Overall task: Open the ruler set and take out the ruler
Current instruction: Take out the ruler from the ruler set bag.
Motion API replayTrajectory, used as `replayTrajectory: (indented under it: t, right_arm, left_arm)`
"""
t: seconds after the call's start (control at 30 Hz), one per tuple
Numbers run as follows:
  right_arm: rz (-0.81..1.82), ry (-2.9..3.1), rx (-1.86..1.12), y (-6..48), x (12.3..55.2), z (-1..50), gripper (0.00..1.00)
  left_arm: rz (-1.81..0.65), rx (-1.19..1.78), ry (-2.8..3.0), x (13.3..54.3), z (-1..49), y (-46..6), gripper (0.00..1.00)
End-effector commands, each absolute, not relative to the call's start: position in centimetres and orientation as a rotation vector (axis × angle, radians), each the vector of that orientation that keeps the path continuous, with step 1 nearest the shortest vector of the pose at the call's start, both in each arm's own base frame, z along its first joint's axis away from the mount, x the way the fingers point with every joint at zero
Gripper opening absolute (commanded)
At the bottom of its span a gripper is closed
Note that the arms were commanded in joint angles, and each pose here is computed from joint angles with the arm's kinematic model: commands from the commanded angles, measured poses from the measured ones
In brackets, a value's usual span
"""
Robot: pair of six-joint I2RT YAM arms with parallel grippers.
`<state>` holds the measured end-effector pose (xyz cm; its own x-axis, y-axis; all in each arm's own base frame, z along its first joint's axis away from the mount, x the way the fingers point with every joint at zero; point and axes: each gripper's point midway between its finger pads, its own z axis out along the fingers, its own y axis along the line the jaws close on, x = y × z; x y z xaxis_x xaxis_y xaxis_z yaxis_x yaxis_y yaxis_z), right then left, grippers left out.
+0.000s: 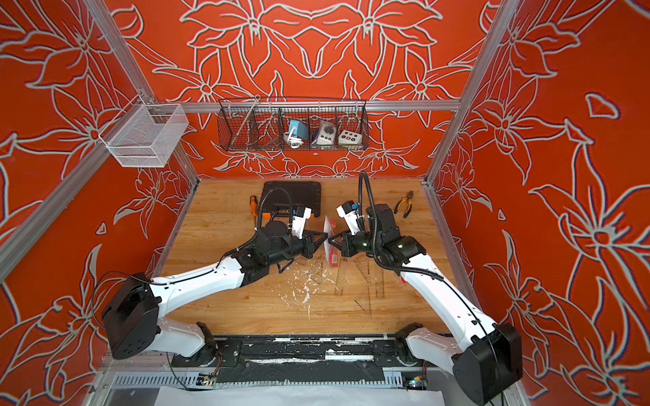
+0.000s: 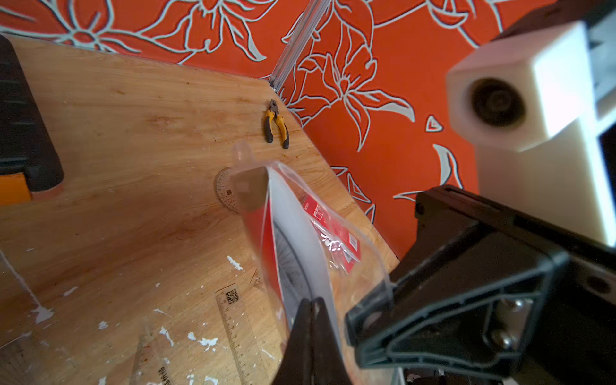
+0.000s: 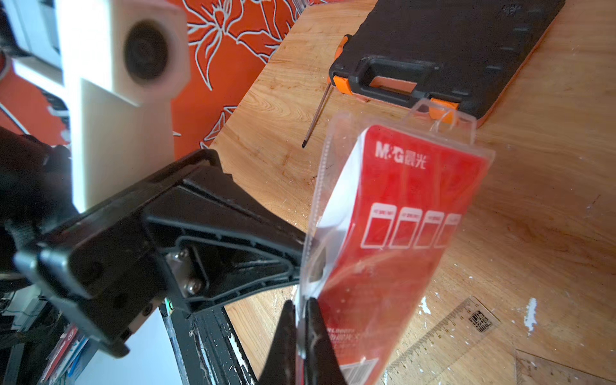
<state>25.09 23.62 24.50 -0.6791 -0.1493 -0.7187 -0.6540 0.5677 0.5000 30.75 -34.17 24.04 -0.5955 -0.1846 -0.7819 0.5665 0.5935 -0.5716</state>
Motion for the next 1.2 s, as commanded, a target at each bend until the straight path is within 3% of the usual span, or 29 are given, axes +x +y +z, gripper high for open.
replayTrajectory:
  t: [0.0, 0.17, 0.53, 1.17]
  right_arm:
    - [1.025, 2.117, -0.691, 23.6, 24.6, 25.7, 0.0]
    - [1.039, 2.097, -0.724, 23.8, 24.2, 26.0, 0.0]
    - [1.062, 2.067, -0.859, 24.1, 22.8, 25.7, 0.0]
    - [0.915, 2.067, -0.943, 21.8, 22.0, 26.1, 0.0]
  left_arm:
    - [-1.017, 0.286, 1.957, 31.4, 23.9, -33.7, 0.0]
    - [-1.013, 0.294, 1.963, 31.3, 23.8, -33.7, 0.01]
    - [-1.112, 0.325, 1.958, 30.3, 23.7, -34.5, 0.25]
    - [-1.225, 0.384, 1.97, 28.4, 23.8, -35.2, 0.21]
